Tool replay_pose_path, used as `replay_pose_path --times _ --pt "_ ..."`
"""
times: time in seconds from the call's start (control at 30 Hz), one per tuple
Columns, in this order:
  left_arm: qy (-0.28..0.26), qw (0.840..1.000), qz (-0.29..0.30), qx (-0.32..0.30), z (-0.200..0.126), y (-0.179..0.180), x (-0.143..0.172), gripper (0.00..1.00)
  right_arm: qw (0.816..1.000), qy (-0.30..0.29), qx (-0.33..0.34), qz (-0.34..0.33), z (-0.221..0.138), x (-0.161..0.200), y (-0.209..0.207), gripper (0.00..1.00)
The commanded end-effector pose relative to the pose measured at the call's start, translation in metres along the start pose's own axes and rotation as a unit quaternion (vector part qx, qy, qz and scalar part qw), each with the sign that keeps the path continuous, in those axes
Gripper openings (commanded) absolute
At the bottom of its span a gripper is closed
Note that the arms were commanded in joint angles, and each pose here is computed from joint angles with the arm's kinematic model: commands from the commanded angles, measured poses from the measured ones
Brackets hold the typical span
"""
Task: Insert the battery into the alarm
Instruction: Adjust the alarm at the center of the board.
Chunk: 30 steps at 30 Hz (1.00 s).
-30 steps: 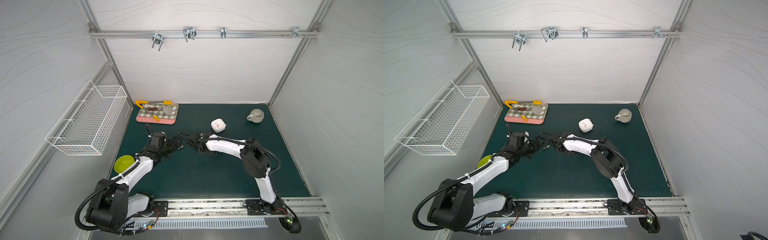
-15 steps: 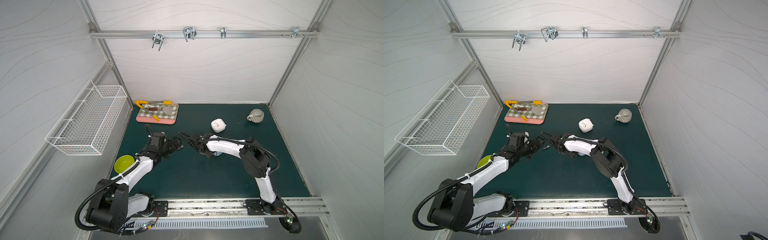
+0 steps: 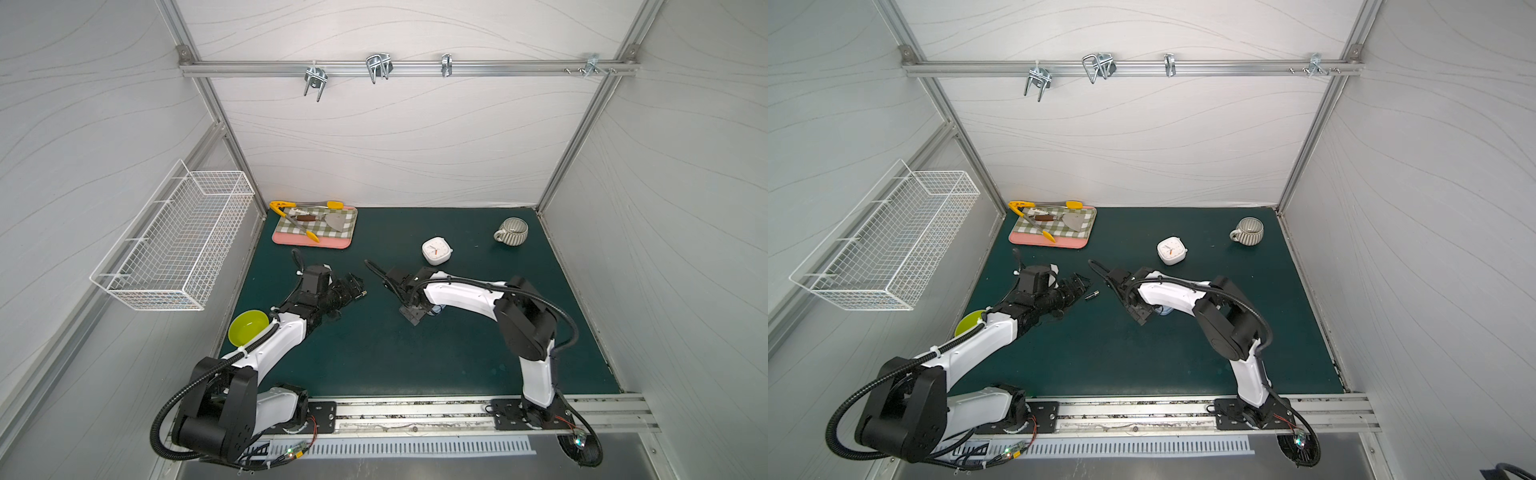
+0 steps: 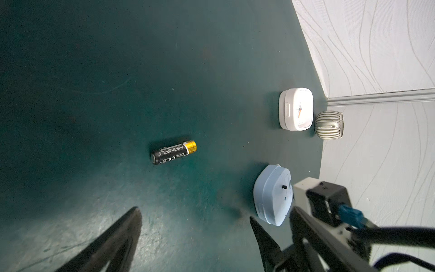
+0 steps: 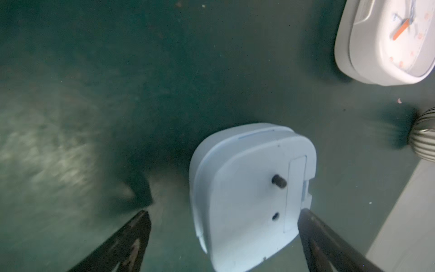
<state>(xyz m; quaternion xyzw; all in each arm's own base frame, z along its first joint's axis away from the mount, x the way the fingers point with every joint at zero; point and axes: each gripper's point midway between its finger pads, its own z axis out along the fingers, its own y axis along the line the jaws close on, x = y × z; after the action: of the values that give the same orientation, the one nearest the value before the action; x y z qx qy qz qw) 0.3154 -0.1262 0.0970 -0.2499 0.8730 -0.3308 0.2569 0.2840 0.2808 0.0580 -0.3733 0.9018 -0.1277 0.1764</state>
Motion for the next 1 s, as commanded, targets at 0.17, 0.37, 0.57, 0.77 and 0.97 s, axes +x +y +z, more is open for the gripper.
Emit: replay_pose_path --times 0.17,0.37,0.57,0.77,0.97 --pt "0.037 0.997 0.061 0.032 0.022 -0.039 0.02 1.0 0.932 -0.077 -0.235 0.266 -0.018 -0.011 -0.055 0.96" --pt "0.057 0.993 0.091 0.042 0.034 -0.053 0.039 1.0 0.86 -0.052 -0.373 0.345 0.011 -0.013 -0.065 0.83" --pt "0.06 0.993 0.098 0.036 0.036 -0.051 0.044 1.0 0.823 -0.043 -0.446 0.349 0.016 -0.023 -0.052 0.72" --pt "0.063 0.993 0.098 0.033 0.03 -0.05 0.046 1.0 0.812 -0.033 -0.467 0.347 0.011 -0.012 -0.033 0.68" --pt "0.081 0.993 0.081 0.031 0.034 -0.053 0.049 1.0 0.819 -0.025 -0.471 0.328 -0.007 -0.001 -0.001 0.68"
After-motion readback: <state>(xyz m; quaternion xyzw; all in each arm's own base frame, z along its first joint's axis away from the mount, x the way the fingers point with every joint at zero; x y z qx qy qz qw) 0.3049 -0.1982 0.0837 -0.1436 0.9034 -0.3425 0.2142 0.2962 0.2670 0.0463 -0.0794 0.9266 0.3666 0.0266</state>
